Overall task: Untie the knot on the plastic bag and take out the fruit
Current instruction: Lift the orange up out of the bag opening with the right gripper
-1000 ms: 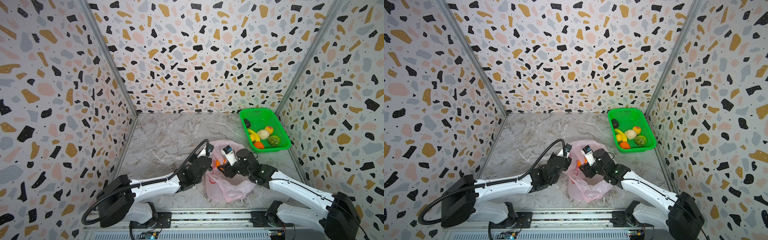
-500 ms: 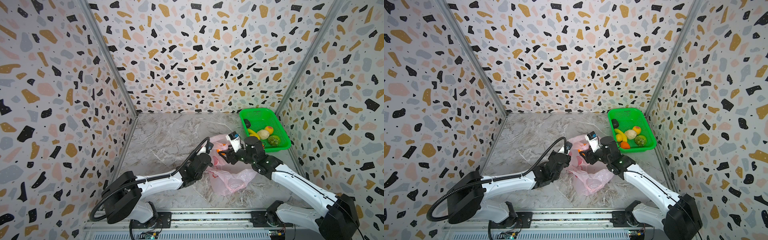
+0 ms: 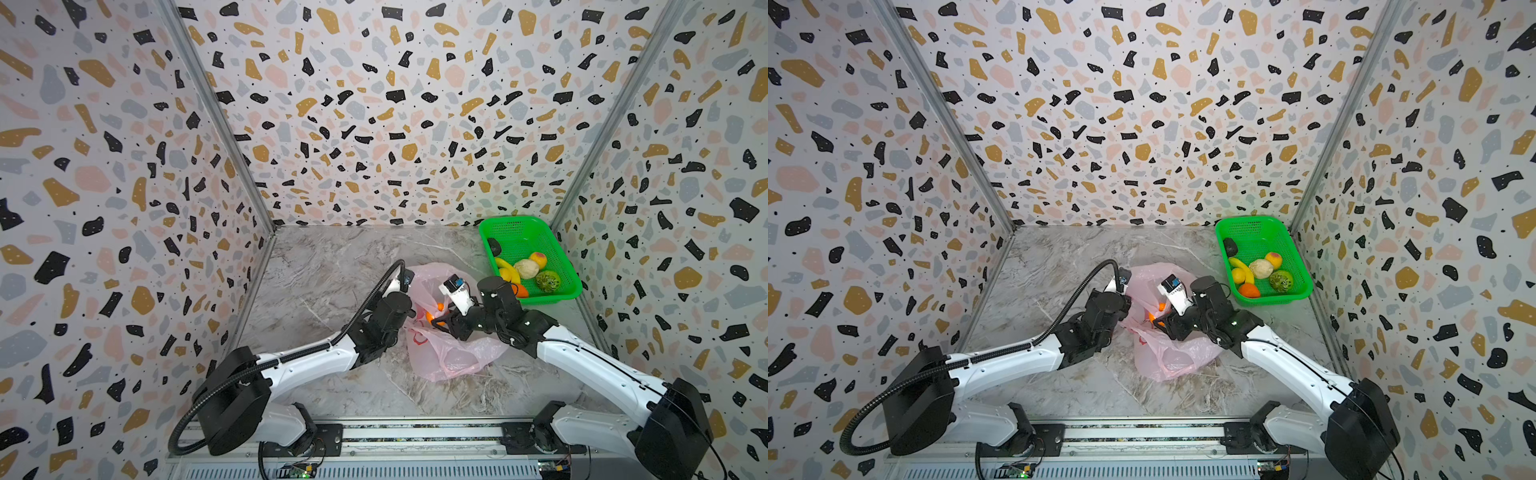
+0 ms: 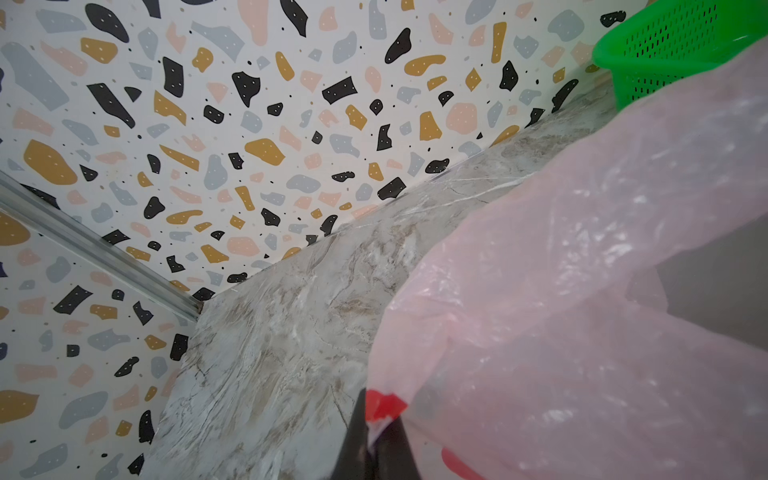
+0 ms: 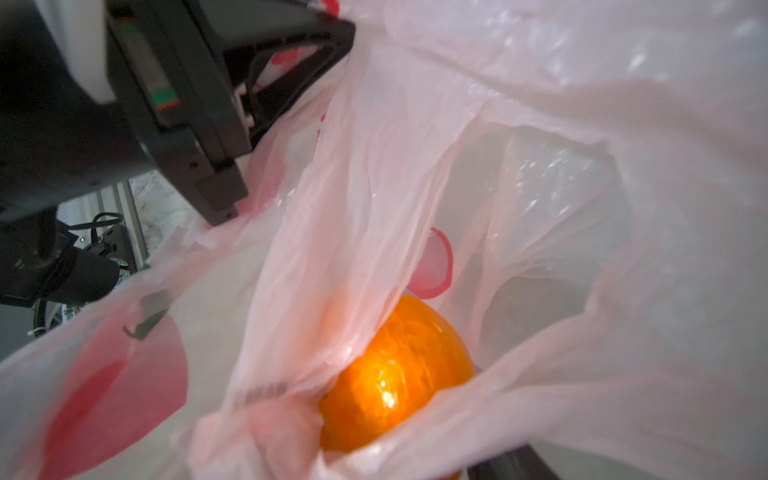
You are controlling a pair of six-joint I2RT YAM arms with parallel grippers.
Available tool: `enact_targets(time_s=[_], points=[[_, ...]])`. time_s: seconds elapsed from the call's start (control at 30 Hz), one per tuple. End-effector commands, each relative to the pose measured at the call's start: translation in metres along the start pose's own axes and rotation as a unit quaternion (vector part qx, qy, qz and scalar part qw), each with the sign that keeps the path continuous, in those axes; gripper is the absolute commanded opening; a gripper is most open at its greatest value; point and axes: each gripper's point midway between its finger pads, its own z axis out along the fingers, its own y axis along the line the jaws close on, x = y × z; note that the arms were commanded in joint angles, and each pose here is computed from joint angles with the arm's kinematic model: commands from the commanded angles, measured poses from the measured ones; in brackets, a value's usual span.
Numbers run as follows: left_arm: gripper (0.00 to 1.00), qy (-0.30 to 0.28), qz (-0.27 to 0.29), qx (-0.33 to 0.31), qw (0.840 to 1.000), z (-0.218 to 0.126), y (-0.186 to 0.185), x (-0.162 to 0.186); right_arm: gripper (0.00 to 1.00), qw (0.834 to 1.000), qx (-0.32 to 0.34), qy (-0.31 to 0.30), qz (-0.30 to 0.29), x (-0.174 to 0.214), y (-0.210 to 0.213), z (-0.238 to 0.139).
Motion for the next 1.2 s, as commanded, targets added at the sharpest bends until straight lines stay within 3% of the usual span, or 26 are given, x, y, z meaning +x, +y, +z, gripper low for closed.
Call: enact_targets(time_s=[0.0, 0.13, 0.3, 0.57, 0.7, 0.87, 1.17], points=[[0.00, -0.014, -0.005, -0.028, 0.999, -0.001, 0.016, -0.017, 0.61, 0.999, -0.009, 0.018, -0.032, -0.008, 0.012, 0.000], [0.00, -0.021, -0.013, -0.017, 1.000, -0.003, 0.015, -0.021, 0.62, 0.998, -0.003, 0.037, -0.047, -0.001, 0.018, 0.007], [0.00, -0.039, -0.035, -0.022, 0.998, -0.011, 0.025, -0.027, 0.62, 0.991, 0.062, 0.118, 0.009, 0.034, -0.017, 0.028], [0.00, -0.066, -0.063, -0.012, 0.996, -0.025, 0.035, -0.033, 0.60, 0.981, 0.088, 0.154, 0.072, 0.049, -0.035, 0.046], [0.00, -0.042, -0.040, -0.031, 0.998, -0.020, 0.036, -0.022, 0.61, 0.993, 0.075, 0.075, 0.047, 0.019, -0.023, 0.030], [0.00, -0.013, -0.014, -0.059, 0.998, -0.012, 0.036, -0.003, 0.61, 0.993, 0.054, 0.102, 0.025, 0.033, -0.012, 0.022], [0.00, 0.028, 0.019, -0.097, 0.995, 0.001, 0.046, 0.020, 0.61, 0.999, 0.021, 0.027, 0.035, 0.011, 0.014, -0.021]])
